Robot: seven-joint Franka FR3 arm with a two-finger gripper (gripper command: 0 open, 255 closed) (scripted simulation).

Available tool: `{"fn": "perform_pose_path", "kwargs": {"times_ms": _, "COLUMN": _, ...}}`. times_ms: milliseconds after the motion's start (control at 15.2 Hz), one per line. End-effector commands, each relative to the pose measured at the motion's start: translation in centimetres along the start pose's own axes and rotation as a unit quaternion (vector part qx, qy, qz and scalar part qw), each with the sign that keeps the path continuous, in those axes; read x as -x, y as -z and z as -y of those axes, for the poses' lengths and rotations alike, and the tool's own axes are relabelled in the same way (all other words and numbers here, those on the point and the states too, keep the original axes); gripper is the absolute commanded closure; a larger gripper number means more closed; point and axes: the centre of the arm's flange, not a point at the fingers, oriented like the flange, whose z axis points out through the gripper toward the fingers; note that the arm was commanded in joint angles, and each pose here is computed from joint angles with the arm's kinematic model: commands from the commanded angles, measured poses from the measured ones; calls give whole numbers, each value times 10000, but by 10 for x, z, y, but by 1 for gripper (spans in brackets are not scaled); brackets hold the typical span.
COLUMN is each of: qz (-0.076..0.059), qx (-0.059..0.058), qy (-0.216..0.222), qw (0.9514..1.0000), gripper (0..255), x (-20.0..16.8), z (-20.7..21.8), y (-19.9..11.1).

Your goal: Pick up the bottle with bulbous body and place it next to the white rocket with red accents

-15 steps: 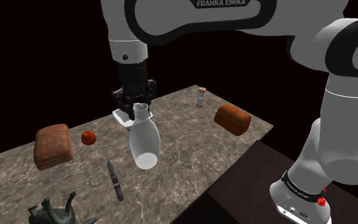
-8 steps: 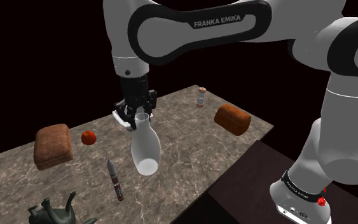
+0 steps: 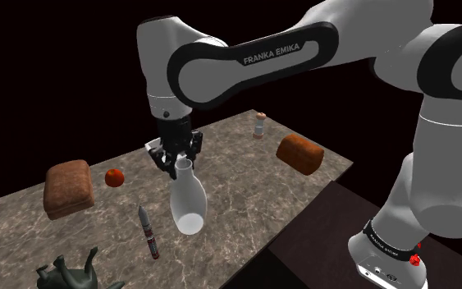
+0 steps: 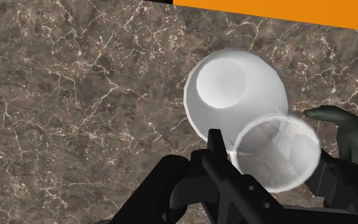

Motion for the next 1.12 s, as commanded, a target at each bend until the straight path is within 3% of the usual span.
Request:
{"fn": "perform_pose_path", "kwargs": {"times_ms": 0, "qz": -4, "qx": -3, "qy": 0, "qw": 10000, "gripper": 255, "x": 0, "z": -2, "y": -10}}
{"fn": "perform_pose_path", "kwargs": {"times_ms": 1056, "qz": -4, "qx": -3, "qy": 0, "qw": 10000, "gripper": 255, "x": -7, "z": -2, "y": -94}}
